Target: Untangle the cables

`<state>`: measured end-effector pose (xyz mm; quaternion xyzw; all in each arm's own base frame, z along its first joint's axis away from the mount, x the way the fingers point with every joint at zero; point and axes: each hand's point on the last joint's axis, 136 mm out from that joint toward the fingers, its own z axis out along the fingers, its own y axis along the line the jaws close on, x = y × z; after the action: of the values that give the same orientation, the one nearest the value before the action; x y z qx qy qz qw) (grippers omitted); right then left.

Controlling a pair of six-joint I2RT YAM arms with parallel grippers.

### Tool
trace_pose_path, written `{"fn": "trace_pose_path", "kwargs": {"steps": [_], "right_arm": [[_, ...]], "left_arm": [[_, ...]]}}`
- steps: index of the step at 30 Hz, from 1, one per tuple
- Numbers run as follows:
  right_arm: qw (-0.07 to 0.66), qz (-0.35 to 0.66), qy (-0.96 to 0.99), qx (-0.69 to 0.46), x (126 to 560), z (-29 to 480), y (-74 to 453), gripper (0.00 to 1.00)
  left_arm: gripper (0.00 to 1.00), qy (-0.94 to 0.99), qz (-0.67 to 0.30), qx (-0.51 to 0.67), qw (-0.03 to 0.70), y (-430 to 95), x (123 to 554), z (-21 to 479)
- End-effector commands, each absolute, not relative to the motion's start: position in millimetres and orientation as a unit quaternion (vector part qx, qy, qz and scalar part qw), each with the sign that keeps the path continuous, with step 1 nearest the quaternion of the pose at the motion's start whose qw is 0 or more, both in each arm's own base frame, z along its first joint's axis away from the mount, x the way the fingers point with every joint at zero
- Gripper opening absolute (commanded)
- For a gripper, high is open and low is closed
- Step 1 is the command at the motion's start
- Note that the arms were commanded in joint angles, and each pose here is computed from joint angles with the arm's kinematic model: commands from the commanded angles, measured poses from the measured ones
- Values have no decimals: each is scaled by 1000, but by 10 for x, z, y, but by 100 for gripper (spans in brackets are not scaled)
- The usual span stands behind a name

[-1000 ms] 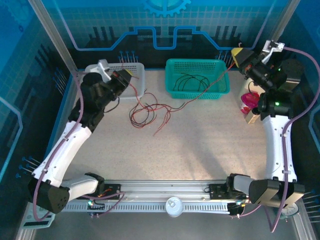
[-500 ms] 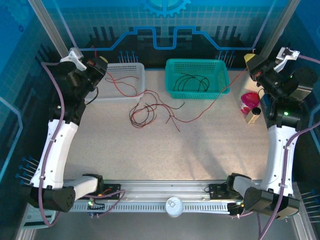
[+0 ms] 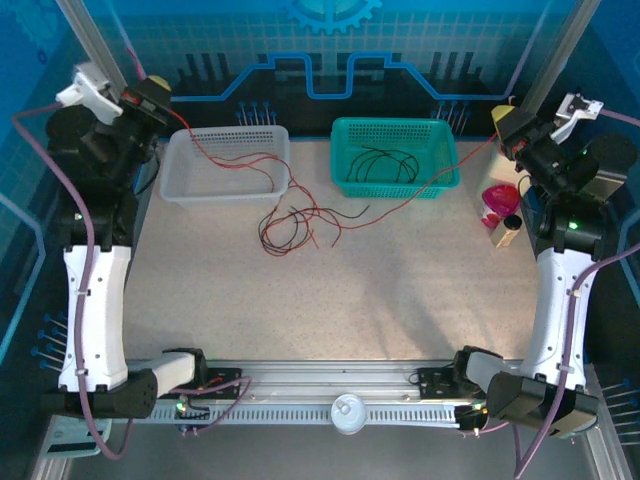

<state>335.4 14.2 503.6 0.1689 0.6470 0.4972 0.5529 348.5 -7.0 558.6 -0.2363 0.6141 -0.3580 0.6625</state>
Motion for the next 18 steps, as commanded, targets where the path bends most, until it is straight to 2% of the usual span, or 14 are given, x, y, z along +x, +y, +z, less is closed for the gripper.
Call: {"fn": "trace_pose_path", "kwargs": {"steps": [1, 9, 18], "right_arm": [[572, 485, 639, 170, 3296, 5149, 62, 0], [590, 462, 632, 200, 3307, 5147, -176, 0], [582, 485, 633, 161, 3197, 5251, 56, 0]], "left_arm": [[0, 600, -338, -232, 687, 50, 3414, 5792], [0, 590, -339, -235, 694, 110, 3410, 5878], [0, 600, -334, -228, 691, 116, 3602, 5802]]}}
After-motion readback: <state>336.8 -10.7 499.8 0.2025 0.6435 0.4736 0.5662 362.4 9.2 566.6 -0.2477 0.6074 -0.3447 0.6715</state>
